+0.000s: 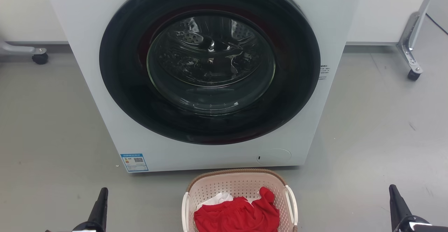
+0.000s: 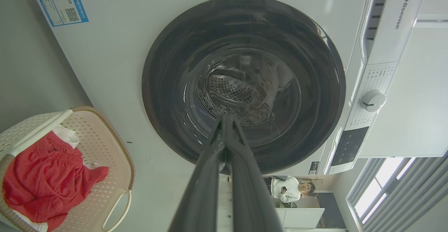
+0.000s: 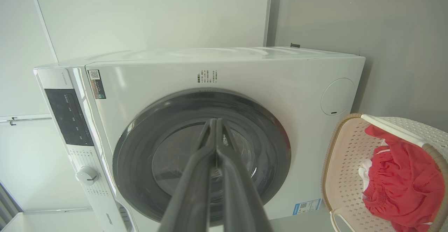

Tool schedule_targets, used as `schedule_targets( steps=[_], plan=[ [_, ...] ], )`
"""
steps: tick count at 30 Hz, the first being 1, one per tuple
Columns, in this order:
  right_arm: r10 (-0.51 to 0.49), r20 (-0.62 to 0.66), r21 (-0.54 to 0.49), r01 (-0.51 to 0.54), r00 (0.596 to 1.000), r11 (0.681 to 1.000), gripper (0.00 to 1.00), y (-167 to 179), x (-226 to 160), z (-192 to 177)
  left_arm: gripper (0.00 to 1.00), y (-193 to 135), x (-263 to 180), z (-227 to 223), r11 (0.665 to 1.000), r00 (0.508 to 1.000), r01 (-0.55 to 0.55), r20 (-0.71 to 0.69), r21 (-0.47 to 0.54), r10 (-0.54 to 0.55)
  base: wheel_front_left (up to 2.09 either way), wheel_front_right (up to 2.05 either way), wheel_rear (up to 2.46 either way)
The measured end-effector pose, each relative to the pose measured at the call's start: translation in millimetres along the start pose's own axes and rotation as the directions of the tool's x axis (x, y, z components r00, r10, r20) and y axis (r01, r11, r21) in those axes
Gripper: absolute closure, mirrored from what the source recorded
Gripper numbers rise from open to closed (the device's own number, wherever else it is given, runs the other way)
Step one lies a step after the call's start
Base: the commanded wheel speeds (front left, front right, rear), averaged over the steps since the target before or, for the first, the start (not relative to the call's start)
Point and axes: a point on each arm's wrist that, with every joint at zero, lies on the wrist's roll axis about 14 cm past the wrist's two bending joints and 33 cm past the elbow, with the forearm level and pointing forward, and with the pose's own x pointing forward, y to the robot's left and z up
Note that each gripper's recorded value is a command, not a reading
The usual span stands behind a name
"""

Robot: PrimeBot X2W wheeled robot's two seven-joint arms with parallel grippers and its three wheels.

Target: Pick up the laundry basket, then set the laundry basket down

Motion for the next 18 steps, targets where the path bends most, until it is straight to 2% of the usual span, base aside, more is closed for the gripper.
schedule_targets(
  steps=[18],
  plan=[
    [0.0,0.0,0.0,0.0,1.0,1.0,1.0,0.0,0.0,0.0,1.0,0.0,0.0,0.0,1.0,1.0,0.0,0.0,0.0,0.0,0.0,0.0,0.0]
  ],
)
